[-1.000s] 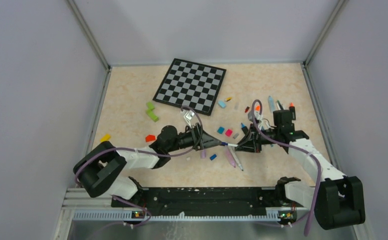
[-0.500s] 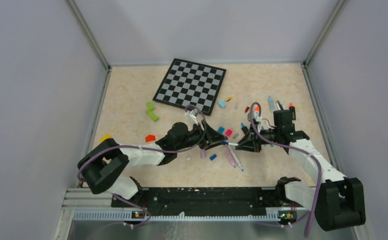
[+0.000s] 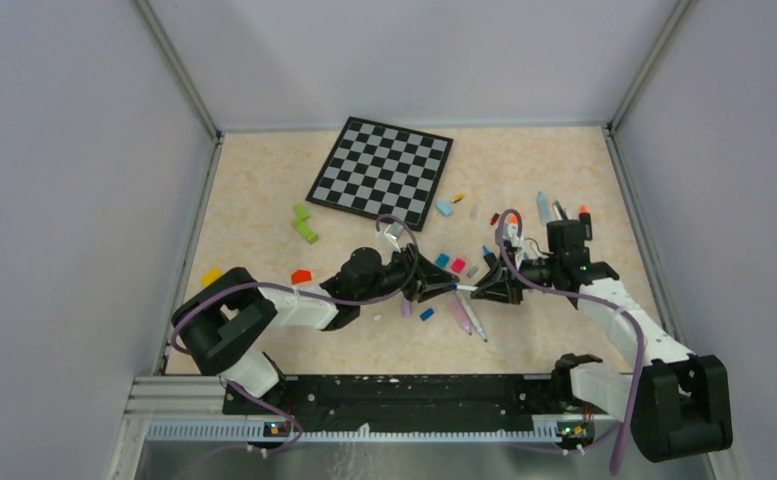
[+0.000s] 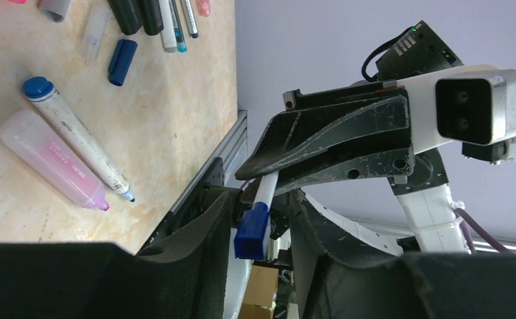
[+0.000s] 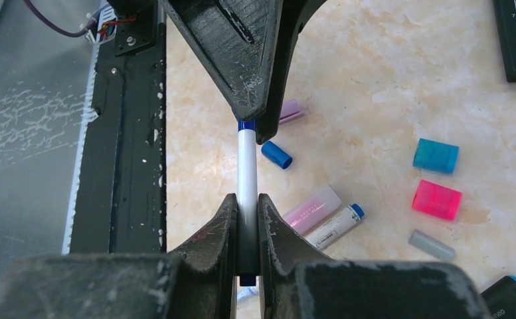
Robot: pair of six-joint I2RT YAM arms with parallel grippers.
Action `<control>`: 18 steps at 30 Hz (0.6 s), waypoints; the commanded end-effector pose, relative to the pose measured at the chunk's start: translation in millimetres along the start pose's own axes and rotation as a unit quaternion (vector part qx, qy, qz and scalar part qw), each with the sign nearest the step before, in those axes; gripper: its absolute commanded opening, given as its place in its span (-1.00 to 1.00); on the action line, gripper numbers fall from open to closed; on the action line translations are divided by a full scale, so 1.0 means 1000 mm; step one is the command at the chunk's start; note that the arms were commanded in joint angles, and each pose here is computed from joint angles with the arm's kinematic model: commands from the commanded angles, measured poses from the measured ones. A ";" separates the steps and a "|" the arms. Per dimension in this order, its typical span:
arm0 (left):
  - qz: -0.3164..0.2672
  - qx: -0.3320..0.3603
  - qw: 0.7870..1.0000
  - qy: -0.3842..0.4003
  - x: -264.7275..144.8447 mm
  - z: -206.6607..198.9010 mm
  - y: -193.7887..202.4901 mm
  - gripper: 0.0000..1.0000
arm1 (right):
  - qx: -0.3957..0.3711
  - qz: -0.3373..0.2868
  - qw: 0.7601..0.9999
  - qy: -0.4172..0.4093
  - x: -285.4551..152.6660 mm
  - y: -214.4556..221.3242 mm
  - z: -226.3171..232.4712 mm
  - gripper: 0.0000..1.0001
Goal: Open the pen caps
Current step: Open the pen cap from the pen.
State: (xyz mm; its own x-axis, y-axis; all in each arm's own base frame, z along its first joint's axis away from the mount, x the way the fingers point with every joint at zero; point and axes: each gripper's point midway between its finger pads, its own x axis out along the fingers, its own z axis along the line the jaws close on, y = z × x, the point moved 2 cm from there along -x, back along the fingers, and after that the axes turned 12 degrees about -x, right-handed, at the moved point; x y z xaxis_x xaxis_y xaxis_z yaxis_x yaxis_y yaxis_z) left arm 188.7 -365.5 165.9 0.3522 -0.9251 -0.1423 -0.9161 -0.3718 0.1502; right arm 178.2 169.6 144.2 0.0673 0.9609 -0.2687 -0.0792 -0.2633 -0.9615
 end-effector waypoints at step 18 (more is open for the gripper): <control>0.026 -0.011 0.997 0.078 -0.005 -0.021 0.011 -1.00 | -0.064 0.004 0.998 -0.007 0.001 0.004 0.003 -1.00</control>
State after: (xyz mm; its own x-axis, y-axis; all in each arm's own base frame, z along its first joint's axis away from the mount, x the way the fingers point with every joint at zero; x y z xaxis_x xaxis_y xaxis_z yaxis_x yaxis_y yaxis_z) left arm 186.5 -368.6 165.3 0.3374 -0.9343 -0.1156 -0.9097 -0.3551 0.2153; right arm 180.2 168.6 138.5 0.0750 0.9576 -0.2781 -0.0312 -0.2765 -0.9605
